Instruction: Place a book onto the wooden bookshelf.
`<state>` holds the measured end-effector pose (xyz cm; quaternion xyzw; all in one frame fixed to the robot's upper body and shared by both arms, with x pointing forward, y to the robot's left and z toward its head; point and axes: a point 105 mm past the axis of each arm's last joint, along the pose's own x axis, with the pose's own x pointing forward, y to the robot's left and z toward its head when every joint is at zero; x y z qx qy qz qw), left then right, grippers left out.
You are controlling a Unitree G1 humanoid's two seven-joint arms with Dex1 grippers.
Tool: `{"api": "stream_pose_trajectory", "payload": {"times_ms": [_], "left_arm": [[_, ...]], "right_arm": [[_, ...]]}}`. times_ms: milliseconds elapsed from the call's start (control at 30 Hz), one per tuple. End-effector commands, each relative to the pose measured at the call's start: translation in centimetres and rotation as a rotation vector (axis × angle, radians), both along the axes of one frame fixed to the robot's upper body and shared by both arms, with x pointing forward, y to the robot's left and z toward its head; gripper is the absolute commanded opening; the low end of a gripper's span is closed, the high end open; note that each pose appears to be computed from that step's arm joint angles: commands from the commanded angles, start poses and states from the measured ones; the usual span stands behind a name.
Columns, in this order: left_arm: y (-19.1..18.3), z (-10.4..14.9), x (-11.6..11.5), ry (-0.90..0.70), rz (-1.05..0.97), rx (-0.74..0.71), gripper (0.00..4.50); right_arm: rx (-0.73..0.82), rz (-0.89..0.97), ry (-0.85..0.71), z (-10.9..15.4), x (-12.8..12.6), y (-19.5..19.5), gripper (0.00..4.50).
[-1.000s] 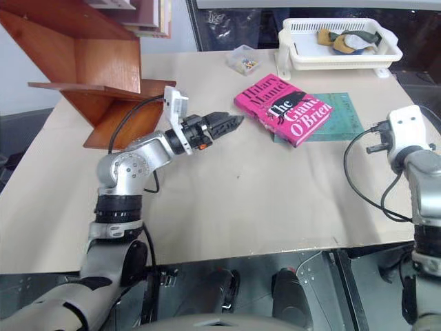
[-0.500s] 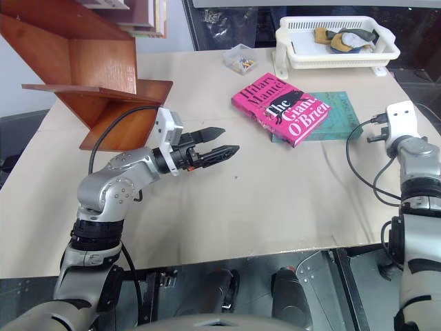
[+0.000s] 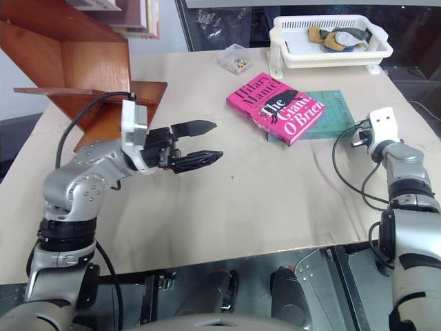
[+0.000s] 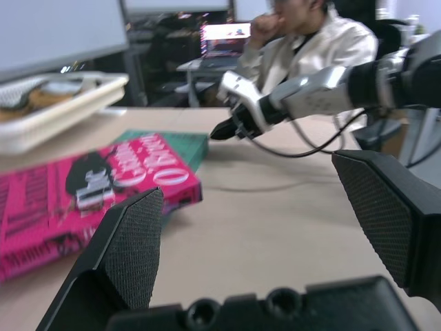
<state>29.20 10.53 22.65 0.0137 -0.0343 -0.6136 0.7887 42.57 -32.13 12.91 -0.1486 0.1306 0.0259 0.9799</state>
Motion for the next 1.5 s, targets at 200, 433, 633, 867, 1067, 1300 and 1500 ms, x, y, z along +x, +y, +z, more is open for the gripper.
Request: {"api": "stream_pose_trajectory", "payload": {"times_ms": [200,433,633,867,1067,1300,1500], "left_arm": [[-0.3,1.1,-1.1,-0.057,-0.048,-0.010,4.50],[0.0,1.0,-1.2,-0.052,-0.029,-0.005,4.50],[0.1,1.0,-1.0,-0.052,-0.021,-0.004,4.50],[0.2,0.9,-0.6,-0.052,-0.019,-0.001,4.50],[0.6,0.1,0.4,-0.010,0.052,0.002,4.50],[2.3,-2.0,3.5,0.084,0.287,-0.004,4.50],[3.0,-3.1,6.3,0.104,0.453,0.019,4.50]], "right_arm": [[0.011,0.029,-0.093,2.3,0.8,0.8,0.08],[0.051,0.146,-0.091,1.6,0.9,3.0,0.08],[0.103,0.311,-0.085,0.7,0.4,5.6,0.08],[0.169,0.560,-0.063,-0.8,-1.8,10.1,0.08],[0.131,0.553,-0.083,-0.9,-4.1,11.5,0.08],[0.078,0.533,-0.160,1.3,-9.2,15.5,2.33],[0.156,0.474,-0.250,4.1,-9.1,20.3,3.25]]}}
